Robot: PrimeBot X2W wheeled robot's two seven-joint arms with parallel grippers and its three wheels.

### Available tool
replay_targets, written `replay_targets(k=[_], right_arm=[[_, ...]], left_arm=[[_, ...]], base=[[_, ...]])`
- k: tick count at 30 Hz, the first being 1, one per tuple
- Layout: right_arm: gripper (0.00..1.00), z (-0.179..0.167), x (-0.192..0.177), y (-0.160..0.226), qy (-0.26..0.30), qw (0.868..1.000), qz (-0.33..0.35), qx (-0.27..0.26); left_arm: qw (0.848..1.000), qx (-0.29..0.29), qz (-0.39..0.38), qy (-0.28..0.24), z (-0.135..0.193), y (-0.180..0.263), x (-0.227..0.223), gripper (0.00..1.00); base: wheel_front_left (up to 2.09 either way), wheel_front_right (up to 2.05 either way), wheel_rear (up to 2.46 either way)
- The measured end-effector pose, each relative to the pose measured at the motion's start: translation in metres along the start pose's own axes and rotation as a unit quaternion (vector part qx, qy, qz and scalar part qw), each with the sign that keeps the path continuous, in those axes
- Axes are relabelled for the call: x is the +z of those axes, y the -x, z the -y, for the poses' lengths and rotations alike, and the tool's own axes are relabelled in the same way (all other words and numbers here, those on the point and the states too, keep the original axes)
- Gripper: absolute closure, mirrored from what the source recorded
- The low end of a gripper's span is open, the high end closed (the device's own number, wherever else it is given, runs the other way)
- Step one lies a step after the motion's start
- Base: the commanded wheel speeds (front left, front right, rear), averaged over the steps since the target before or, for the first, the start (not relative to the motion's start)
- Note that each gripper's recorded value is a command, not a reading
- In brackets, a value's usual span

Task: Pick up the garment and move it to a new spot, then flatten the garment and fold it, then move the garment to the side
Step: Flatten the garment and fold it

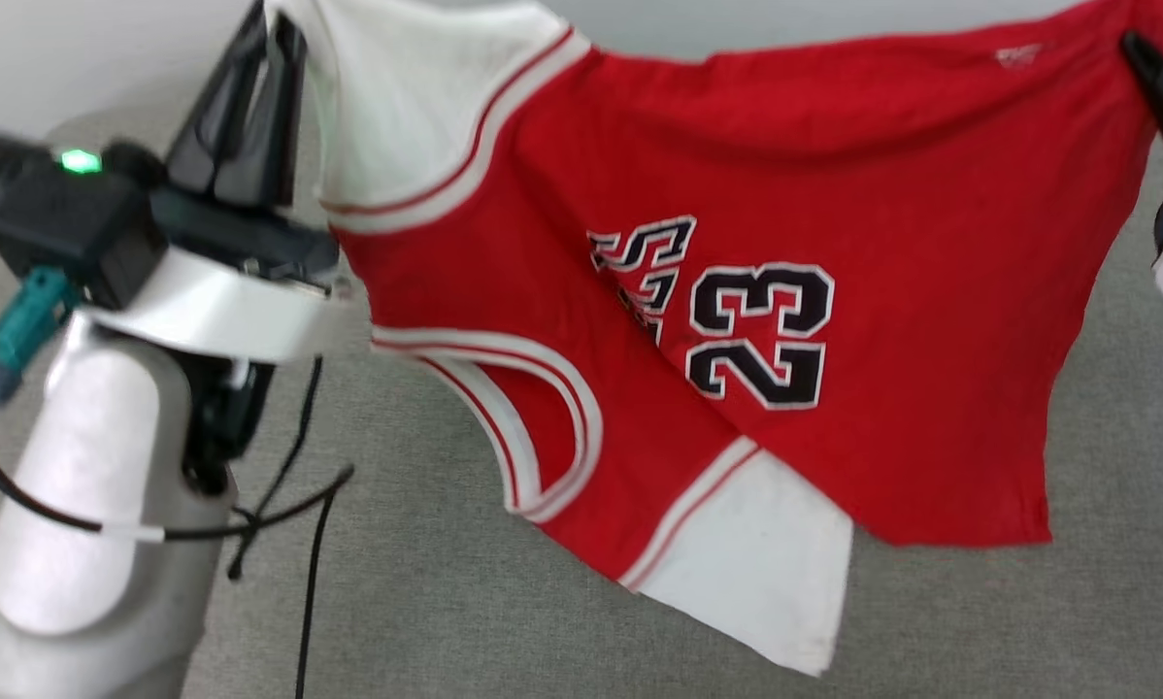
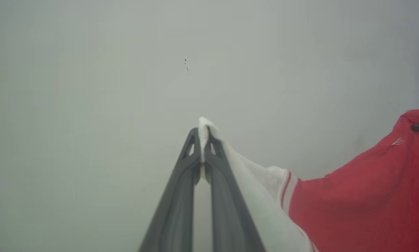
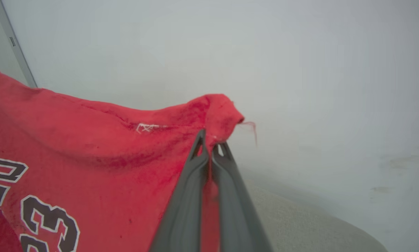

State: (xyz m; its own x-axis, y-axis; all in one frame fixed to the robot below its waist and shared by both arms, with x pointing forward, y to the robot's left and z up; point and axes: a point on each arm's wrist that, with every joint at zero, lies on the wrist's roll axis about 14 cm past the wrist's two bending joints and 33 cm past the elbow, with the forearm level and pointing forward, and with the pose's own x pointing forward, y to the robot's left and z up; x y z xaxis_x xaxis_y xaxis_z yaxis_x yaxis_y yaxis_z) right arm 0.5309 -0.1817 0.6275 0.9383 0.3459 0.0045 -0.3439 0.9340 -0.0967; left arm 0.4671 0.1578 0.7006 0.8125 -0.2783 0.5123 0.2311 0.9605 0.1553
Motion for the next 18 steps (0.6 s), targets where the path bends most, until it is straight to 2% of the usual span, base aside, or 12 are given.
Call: replay_targets(k=[7,8,18], right_arm=[[1.0,0.012,0.026,-0.023,0.015,0.999,0.03,-0.015],[1.0,0.025,0.046,-0.037,0.025,0.998,0.054,-0.029],[1.0,0.068,0.096,-0.093,0.061,0.988,0.115,-0.08]], left_arm=[[0.998,-0.036,0.039,-0.024,0.002,-0.062,0.011,1.0],[0.997,-0.048,0.053,-0.041,0.0,-0.089,0.014,1.0],[0.99,-0.06,0.099,-0.085,-0.014,-0.174,0.027,1.0]], base=[[0.0,0.0,0.0],[0.0,0.0,0.0],[0.0,0.0,0.0]])
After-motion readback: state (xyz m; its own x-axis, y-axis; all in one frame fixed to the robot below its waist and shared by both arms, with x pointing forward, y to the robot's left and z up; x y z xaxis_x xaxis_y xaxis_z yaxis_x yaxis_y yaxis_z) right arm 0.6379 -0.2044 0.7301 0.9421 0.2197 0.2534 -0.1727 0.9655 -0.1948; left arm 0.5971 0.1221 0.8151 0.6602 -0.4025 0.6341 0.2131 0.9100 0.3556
